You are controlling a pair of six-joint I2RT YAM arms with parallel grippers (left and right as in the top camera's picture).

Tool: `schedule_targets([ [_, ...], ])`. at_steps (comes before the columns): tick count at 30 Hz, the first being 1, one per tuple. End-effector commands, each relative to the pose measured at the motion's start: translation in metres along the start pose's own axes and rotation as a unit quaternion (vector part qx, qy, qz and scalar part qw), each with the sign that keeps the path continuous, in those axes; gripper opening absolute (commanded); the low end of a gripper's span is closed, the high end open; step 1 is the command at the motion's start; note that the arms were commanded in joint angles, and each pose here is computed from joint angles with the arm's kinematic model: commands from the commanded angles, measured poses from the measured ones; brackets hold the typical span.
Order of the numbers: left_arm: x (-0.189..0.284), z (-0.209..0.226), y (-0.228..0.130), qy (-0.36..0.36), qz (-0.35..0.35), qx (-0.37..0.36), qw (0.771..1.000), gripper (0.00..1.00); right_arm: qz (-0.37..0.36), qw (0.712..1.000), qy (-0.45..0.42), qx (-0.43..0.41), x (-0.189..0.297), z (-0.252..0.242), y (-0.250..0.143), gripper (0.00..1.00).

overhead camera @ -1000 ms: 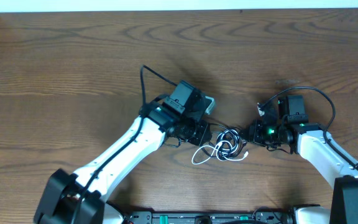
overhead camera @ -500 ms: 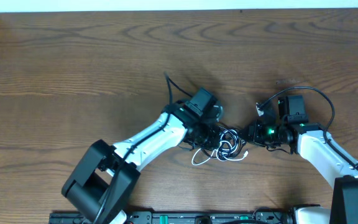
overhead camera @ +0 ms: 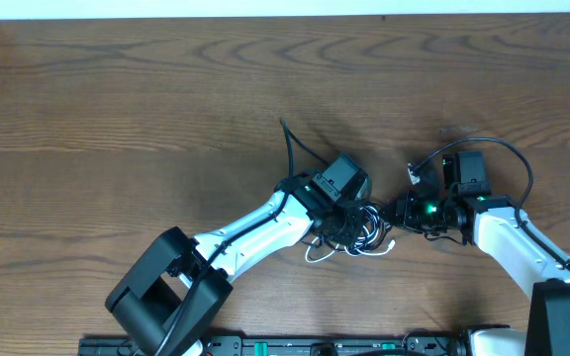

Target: Untangle cables

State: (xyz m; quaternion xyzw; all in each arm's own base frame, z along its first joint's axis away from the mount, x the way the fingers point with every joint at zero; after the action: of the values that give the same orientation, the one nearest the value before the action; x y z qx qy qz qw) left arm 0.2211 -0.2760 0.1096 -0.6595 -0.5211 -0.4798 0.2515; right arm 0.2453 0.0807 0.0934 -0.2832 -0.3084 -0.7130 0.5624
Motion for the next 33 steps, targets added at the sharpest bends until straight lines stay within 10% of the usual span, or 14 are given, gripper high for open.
schedule_targets([
  [1,-0.009,0.008,-0.002,0.027,-0.006,0.020,0.999,0.35,0.004,1.000,0.001,0.005,-0.001,-0.002,-0.002,0.08],
  [16,-0.036,0.006,-0.015,0.044,0.028,0.035,0.998,0.35,0.004,1.000,0.001,0.005,-0.001,-0.002,-0.002,0.07],
  [20,-0.043,0.010,-0.015,0.050,0.031,0.037,0.998,0.08,0.004,1.000,0.001,0.005,-0.001,-0.002,-0.002,0.07],
  [25,-0.031,0.006,-0.009,0.038,0.022,0.022,0.999,0.07,0.003,1.000,-0.031,-0.002,-0.001,-0.008,-0.003,0.04],
  [33,0.035,-0.026,-0.016,-0.161,0.055,-0.126,0.977,0.08,-0.006,0.975,-0.209,-0.075,0.008,-0.043,-0.014,0.02],
])
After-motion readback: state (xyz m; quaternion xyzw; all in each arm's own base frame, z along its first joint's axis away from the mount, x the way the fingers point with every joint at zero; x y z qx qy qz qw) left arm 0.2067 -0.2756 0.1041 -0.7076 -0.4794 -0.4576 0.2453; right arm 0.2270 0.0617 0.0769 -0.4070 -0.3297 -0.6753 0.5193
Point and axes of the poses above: each gripper's point midway between its finger pads, its own x axis back along the fingers, its own z axis along the line the jaws close on, y = z × x, the point moved 8 cm from there along x, back along the fingers, and after that the axes turned 1 degree about x, right-handed, at the moved point
